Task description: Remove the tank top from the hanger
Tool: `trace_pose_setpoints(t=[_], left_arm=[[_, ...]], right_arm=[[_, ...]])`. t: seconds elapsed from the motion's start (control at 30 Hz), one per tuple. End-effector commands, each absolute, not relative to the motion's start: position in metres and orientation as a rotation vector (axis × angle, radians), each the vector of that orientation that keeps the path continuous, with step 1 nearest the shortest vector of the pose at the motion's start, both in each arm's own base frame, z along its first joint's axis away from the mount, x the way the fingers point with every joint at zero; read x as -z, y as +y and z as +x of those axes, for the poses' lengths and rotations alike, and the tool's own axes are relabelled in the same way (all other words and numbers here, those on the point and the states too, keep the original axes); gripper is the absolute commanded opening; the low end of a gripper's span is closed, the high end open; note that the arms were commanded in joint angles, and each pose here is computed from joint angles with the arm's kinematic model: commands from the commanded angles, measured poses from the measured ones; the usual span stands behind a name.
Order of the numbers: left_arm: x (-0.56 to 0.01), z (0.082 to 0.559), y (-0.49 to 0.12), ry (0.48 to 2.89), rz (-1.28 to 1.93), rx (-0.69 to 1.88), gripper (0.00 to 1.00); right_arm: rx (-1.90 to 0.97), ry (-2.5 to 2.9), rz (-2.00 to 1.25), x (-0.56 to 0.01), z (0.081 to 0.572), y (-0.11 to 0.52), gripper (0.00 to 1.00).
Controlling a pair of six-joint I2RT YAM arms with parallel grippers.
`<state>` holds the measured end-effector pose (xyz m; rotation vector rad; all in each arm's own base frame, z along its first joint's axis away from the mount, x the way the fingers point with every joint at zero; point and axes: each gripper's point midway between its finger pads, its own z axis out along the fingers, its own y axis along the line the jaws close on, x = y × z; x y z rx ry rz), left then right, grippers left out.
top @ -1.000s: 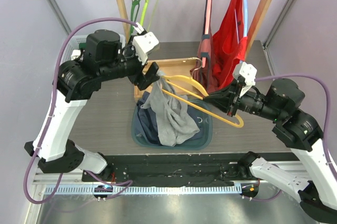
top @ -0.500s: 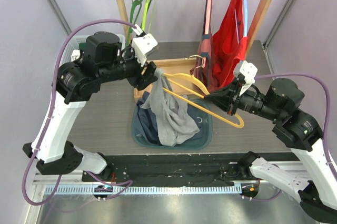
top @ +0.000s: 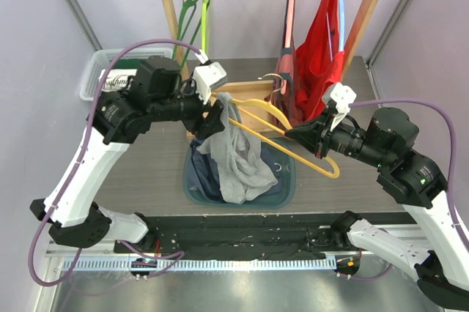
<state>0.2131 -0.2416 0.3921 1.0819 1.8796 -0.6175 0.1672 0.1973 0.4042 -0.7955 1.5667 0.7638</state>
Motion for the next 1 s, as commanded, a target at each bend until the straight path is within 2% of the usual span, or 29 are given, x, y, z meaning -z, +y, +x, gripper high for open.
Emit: trace_pose_setpoints(t=[0.0,0.2,0.33,0.43,0.47,0.53,0.57,0.6,0.97], left_arm=[[-0.392,0.222,-0.251,1.882,1.007,0.635,0.66],[-0.388,0.237,-0.260,1.910,0.958,0.584,0.67],[-0.393,0.245,-0.261,1.903,0.936,0.558,0.61],[-0.392,0.248,-0.260,1.909,0.925,0.535,0.48],[-0.392,0.249,-0.259,1.909,0.919,0.527,0.36],[-0.394,0.252,-0.257,1.904,0.917,0.507,0.19],[-0.397,0.252,-0.255,1.895,0.916,0.499,0.05],[-0.402,0.253,-0.254,1.881,0.912,0.490,0.00],[-0.457,0.266,-0.232,1.749,0.833,0.361,0.00]], right_arm=[[-0.788,1.452,-0.766,-0.437,0.167,0.201,0.01],[-0.808,1.442,-0.778,-0.437,0.164,0.203,0.01],[-0.832,1.451,-0.764,-0.435,0.160,0.202,0.01],[-0.826,1.447,-0.762,-0.435,0.159,0.201,0.01],[-0.826,1.447,-0.762,-0.435,0.158,0.200,0.01],[-0.822,1.455,-0.762,-0.433,0.158,0.199,0.01],[-0.821,1.457,-0.761,-0.434,0.157,0.198,0.01],[-0.816,1.465,-0.757,-0.432,0.157,0.197,0.01],[-0.776,1.593,-0.748,-0.407,0.143,0.177,0.01]])
